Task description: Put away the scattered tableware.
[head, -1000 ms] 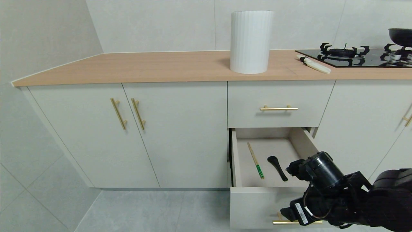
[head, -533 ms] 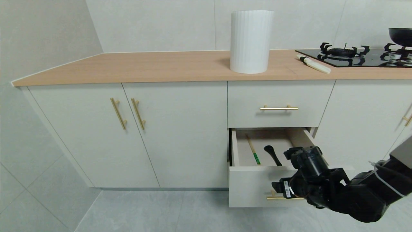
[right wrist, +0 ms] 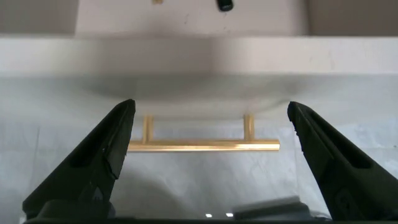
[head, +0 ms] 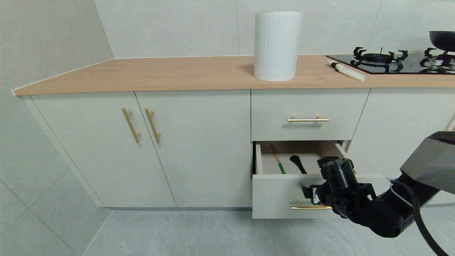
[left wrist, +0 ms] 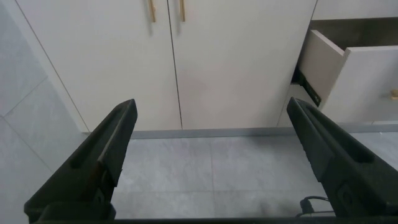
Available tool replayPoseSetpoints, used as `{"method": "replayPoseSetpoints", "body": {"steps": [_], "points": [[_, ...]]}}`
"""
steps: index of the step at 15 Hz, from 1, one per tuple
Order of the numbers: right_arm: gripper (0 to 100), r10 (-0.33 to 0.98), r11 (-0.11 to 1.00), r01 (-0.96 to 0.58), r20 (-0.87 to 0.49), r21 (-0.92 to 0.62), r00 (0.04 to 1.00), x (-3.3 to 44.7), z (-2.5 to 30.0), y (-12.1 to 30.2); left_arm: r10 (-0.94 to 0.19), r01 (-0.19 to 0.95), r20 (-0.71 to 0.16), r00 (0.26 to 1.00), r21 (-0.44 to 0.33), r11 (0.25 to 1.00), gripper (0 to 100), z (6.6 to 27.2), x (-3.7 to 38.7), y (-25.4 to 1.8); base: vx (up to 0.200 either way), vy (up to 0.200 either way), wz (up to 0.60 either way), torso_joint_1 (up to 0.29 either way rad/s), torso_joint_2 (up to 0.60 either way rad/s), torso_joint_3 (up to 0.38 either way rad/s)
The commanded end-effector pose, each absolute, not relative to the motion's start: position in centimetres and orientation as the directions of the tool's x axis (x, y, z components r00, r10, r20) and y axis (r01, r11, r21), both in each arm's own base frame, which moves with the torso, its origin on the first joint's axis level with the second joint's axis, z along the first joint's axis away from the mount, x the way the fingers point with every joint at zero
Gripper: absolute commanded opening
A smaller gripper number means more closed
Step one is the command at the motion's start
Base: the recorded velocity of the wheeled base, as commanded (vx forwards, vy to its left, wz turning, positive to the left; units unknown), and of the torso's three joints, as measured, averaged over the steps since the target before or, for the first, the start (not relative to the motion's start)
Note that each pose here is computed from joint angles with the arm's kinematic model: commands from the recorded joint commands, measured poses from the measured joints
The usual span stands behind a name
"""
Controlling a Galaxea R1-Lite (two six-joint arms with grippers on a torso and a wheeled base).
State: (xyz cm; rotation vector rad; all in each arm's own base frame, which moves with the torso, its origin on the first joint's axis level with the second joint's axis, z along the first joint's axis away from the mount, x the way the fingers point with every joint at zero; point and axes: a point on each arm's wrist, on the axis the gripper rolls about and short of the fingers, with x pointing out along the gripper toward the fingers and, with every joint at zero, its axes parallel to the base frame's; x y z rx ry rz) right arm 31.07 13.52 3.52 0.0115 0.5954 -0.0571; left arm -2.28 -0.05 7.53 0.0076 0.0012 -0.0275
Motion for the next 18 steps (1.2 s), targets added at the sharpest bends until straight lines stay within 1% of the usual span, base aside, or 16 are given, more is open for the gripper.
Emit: {"method": "replayPoseSetpoints", "body": {"steps": [1,5,10,14,18], "points": [[100,-0.07,0.997,0.082,-0.559,-0.004,0.826,31.9,2.9,13.0,-0.028,0.028,-0.002,1.0,0.008,1.0,100,7.5,-2.3,-0.1,0.0,0.0,0.0,0.0,0.0,0.0],[100,-0.075,0.994,0.105,-0.493,0.035,0.867,33.3,2.5,12.7,-0.028,0.028,0.0,1.0,0.008,1.0,100,7.6,-2.3,-0.1,0.0,0.0,0.0,0.0,0.0,0.0],[100,-0.104,0.988,0.145,-0.47,0.05,0.876,35.6,1.5,12.1,-0.028,0.028,-0.002,1.0,0.009,1.0,100,7.5,-2.3,-0.1,0.0,0.0,0.0,0.0,0.0,0.0],[100,-0.123,0.983,0.168,-0.407,0.076,0.905,37.5,0.2,12.0,-0.028,0.028,-0.002,1.0,0.008,1.0,100,7.5,-2.3,-0.1,0.0,0.0,0.0,0.0,0.0,0.0],[100,-0.143,0.976,0.192,-0.367,0.101,0.919,39.7,-0.2,11.5,-0.026,0.026,-0.002,1.0,0.008,1.0,100,7.5,-2.3,-0.1,0.0,0.0,0.0,0.0,0.0,0.0]]}}
